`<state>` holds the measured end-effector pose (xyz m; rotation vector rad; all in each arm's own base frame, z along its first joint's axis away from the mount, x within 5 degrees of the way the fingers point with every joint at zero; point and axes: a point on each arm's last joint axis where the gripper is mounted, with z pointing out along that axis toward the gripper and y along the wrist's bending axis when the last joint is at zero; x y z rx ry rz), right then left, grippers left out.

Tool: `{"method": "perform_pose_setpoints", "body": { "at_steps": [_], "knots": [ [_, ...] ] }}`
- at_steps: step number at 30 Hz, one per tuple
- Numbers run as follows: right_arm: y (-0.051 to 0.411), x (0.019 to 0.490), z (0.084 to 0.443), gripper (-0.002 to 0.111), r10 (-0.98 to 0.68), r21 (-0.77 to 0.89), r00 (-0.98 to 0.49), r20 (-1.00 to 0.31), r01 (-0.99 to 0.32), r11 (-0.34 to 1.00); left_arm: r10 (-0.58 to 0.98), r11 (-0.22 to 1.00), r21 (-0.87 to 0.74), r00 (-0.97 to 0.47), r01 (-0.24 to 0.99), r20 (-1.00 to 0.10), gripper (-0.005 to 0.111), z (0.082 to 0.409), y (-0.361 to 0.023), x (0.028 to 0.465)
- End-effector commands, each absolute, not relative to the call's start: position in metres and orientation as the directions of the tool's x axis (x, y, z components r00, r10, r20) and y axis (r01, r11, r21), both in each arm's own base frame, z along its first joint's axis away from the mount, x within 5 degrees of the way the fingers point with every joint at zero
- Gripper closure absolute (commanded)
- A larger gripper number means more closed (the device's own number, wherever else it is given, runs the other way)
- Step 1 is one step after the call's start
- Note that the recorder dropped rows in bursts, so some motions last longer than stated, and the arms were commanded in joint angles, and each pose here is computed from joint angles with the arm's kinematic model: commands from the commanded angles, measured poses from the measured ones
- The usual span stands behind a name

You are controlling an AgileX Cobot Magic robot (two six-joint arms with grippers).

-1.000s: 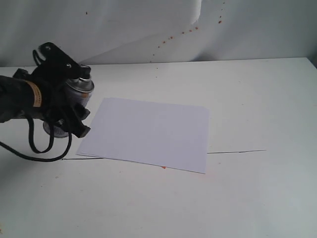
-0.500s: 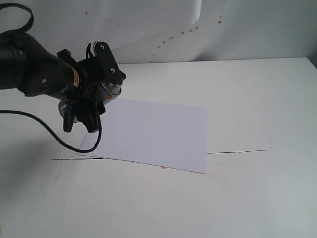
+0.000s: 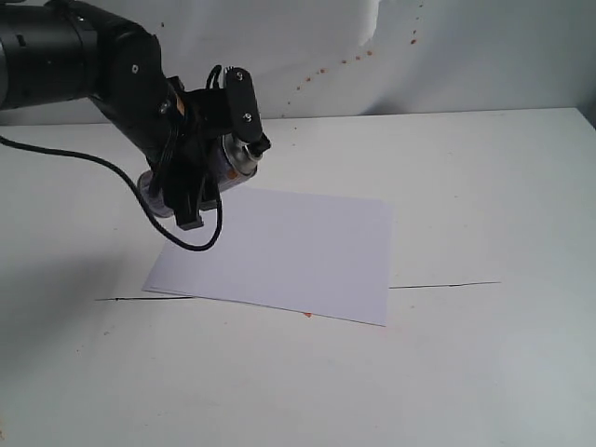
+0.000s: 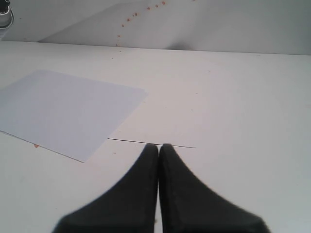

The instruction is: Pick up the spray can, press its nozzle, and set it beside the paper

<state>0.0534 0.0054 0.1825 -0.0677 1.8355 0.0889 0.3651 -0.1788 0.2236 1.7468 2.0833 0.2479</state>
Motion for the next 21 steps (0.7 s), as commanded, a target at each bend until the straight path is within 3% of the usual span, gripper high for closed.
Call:
{"method": "perform_pose_setpoints", "body": {
  "at_steps": [1, 11, 21],
  "knots": [
    [0.005, 0.053, 0.182, 0.108, -0.009, 0.017, -0.261, -0.965, -0.097, 0.995, 0.980, 0.157, 0.381, -0.096, 0.911, -0.173, 0.107, 0.224, -0.186, 0.373],
    [0.005, 0.053, 0.182, 0.108, -0.009, 0.017, -0.261, -0.965, -0.097, 0.995, 0.982, 0.163, 0.296, -0.127, 0.941, -0.137, 0.107, 0.198, -0.195, 0.388],
    [0.005, 0.053, 0.182, 0.108, -0.009, 0.017, -0.261, -0.965, -0.097, 0.995, 0.985, 0.158, 0.265, -0.133, 0.951, -0.111, 0.107, 0.197, -0.194, 0.385]
  ]
}}
